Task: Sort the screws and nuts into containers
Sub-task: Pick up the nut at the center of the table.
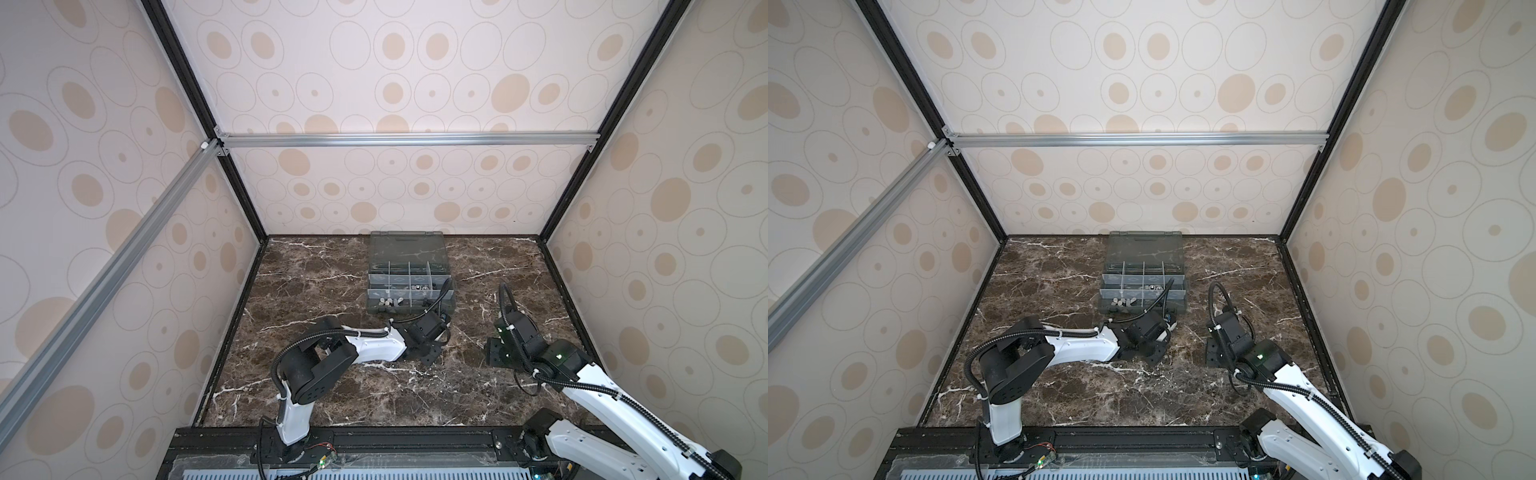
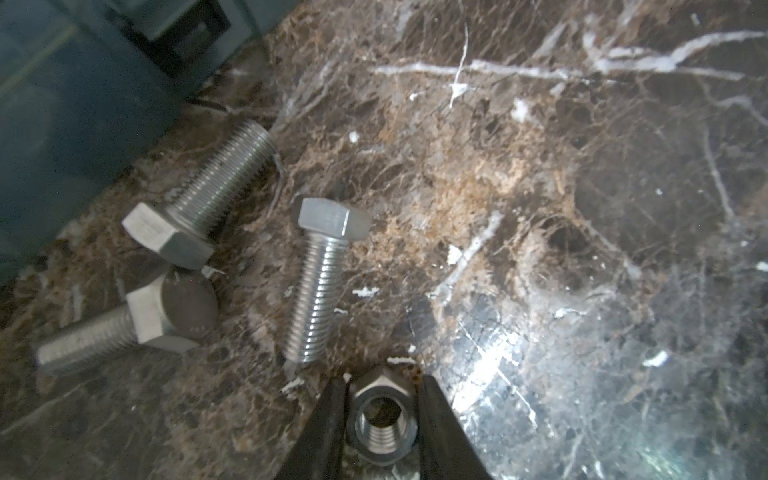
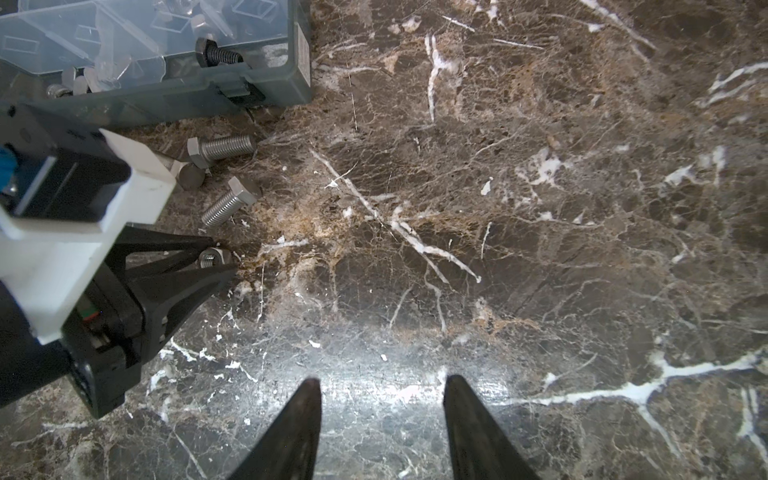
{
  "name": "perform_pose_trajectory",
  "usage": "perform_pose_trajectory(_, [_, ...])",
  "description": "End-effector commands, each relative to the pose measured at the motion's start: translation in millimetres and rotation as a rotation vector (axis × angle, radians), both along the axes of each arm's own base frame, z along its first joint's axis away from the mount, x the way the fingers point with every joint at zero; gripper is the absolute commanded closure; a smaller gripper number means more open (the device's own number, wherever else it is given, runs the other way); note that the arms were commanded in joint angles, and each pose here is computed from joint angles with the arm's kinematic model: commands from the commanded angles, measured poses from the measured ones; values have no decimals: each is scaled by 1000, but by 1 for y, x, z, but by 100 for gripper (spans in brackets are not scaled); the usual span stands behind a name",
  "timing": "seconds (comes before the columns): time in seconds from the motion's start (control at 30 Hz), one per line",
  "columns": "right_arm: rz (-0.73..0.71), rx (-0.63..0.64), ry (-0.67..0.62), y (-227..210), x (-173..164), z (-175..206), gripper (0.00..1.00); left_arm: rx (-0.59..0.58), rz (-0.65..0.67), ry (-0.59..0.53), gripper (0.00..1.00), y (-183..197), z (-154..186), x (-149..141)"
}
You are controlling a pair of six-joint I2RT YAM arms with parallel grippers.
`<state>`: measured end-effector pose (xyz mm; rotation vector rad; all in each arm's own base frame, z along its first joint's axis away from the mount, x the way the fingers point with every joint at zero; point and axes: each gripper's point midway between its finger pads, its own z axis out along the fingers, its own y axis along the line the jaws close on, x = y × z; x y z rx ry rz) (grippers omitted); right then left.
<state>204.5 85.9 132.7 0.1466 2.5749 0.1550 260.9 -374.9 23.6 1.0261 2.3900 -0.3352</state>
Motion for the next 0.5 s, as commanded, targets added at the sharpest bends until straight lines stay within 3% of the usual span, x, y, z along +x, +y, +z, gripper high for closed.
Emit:
perform_pose_trajectory(0.0, [-12,-14,6,-4,-4,-3,49,5,-11,-1,74,-5,0,-3])
perform_pose_trajectory(0.23, [-9,-12,6,-2,-2,-3,49,-94,33,2,79,-9,21,-4])
perform_pose_trajectory(0.47, [2,-18,6,-2,-2,-4,49,-207,87,-45,79,-8,66,10])
